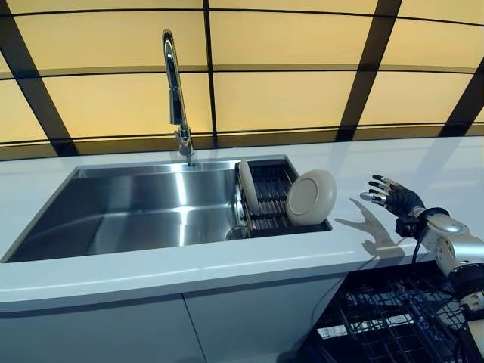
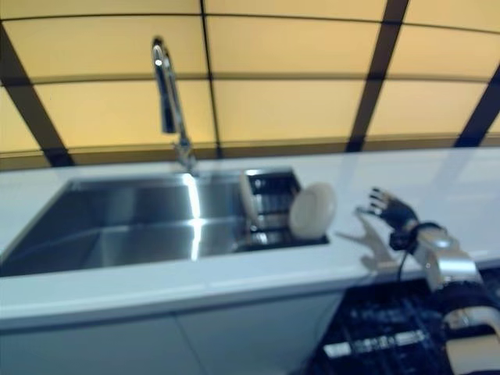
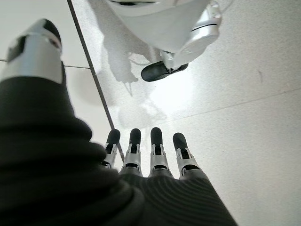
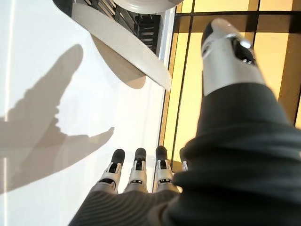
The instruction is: Take plates into dishwasher
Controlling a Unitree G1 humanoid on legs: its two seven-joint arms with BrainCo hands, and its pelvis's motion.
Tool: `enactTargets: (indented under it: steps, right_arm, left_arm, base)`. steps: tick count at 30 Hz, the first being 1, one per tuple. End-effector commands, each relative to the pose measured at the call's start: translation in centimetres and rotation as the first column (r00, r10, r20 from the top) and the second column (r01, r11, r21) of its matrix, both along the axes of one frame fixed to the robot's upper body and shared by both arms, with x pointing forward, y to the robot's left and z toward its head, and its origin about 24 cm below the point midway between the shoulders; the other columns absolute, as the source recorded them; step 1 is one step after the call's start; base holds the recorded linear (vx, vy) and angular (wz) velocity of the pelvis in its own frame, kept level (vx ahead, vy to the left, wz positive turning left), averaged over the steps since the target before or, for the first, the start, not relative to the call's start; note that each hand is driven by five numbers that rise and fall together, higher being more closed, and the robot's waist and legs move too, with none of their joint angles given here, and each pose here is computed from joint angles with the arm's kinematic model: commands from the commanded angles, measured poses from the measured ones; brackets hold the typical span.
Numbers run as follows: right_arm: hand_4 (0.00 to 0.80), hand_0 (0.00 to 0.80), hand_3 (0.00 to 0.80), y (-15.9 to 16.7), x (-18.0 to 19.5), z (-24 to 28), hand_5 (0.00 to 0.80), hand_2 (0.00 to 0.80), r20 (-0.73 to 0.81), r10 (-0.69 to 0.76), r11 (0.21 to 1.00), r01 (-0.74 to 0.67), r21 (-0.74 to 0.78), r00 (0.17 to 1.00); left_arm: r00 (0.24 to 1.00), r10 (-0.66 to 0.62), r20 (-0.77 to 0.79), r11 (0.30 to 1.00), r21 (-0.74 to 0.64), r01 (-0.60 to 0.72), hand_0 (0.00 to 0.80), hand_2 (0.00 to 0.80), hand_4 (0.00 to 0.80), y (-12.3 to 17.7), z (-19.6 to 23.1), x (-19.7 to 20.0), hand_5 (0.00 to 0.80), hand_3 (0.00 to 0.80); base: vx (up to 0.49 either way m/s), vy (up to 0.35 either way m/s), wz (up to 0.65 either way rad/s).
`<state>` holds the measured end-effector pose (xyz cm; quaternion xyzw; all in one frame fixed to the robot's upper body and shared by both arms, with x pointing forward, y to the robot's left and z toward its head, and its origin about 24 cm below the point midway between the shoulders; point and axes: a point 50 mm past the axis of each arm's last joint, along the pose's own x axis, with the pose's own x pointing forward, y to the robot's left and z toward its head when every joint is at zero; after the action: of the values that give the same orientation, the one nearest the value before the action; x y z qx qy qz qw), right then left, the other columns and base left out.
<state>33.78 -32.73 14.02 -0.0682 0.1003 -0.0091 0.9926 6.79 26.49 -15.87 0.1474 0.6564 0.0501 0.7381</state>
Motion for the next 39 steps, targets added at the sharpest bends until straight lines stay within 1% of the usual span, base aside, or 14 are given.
enactTargets:
  steps: [1, 5, 10, 20, 26, 32, 39]
  right_arm:
    - [0.000, 0.000, 0.000, 0.9, 1.4, 2.0, 0.000, 0.000, 0.075, 0.029, 0.998, -0.033, 0.055, 0.997]
    - [0.000, 0.000, 0.000, 0.4, 1.2, 1.3, 0.000, 0.000, 0.054, 0.008, 0.997, -0.012, 0.071, 0.999]
    - [0.000, 0.000, 0.000, 0.0, 1.2, 1.0, 0.000, 0.000, 0.039, -0.021, 0.998, 0.018, 0.057, 0.999]
    - [0.000, 0.000, 0.000, 0.2, 1.4, 0.6, 0.000, 0.000, 0.023, -0.018, 0.997, 0.016, 0.077, 1.000]
    - [0.000, 0.000, 0.000, 0.3, 1.7, 0.8, 0.000, 0.000, 0.020, -0.007, 0.996, 0.005, 0.093, 1.000]
    - [0.000, 0.000, 0.000, 0.3, 1.8, 0.6, 0.000, 0.000, 0.011, -0.007, 0.993, 0.005, 0.120, 1.000]
    - [0.000, 0.000, 0.000, 0.7, 2.4, 1.4, 0.000, 0.000, 0.026, -0.009, 0.992, 0.006, 0.126, 1.000]
  left_arm:
    - [0.998, -0.058, -0.001, 0.997, 0.044, 0.058, 0.000, 0.000, 0.000, 1.8, 0.7, 0.8, 0.000, 0.000]
    - [0.997, -0.080, 0.008, 0.996, 0.039, 0.079, 0.000, 0.000, 0.000, 1.6, 0.6, 0.6, 0.000, 0.000]
    - [0.996, -0.089, 0.008, 0.996, 0.032, 0.088, 0.000, 0.000, 0.000, 1.6, 0.6, 0.7, 0.000, 0.000]
    - [0.994, -0.107, 0.001, 0.994, 0.035, 0.107, 0.000, 0.000, 0.000, 1.8, 0.7, 0.5, 0.000, 0.000]
    - [0.993, -0.118, 0.007, 0.993, 0.031, 0.117, 0.000, 0.000, 0.000, 1.6, 0.7, 1.0, 0.000, 0.000]
    - [0.993, -0.119, -0.003, 0.993, 0.023, 0.119, 0.000, 0.000, 0.000, 1.3, 0.5, 0.5, 0.000, 0.000]
    - [0.993, -0.115, -0.008, 0.993, 0.021, 0.115, 0.000, 0.000, 0.000, 1.1, 0.4, 0.4, 0.000, 0.000]
  base:
    - [0.043, 0.004, 0.03]
    - [0.025, 0.002, 0.03]
    - [0.005, 0.002, 0.03]
    - [0.007, 0.001, 0.03]
    - [-0.015, -0.001, 0.02]
    - [-0.002, 0.002, 0.01]
    - [-0.002, 0.004, 0.06]
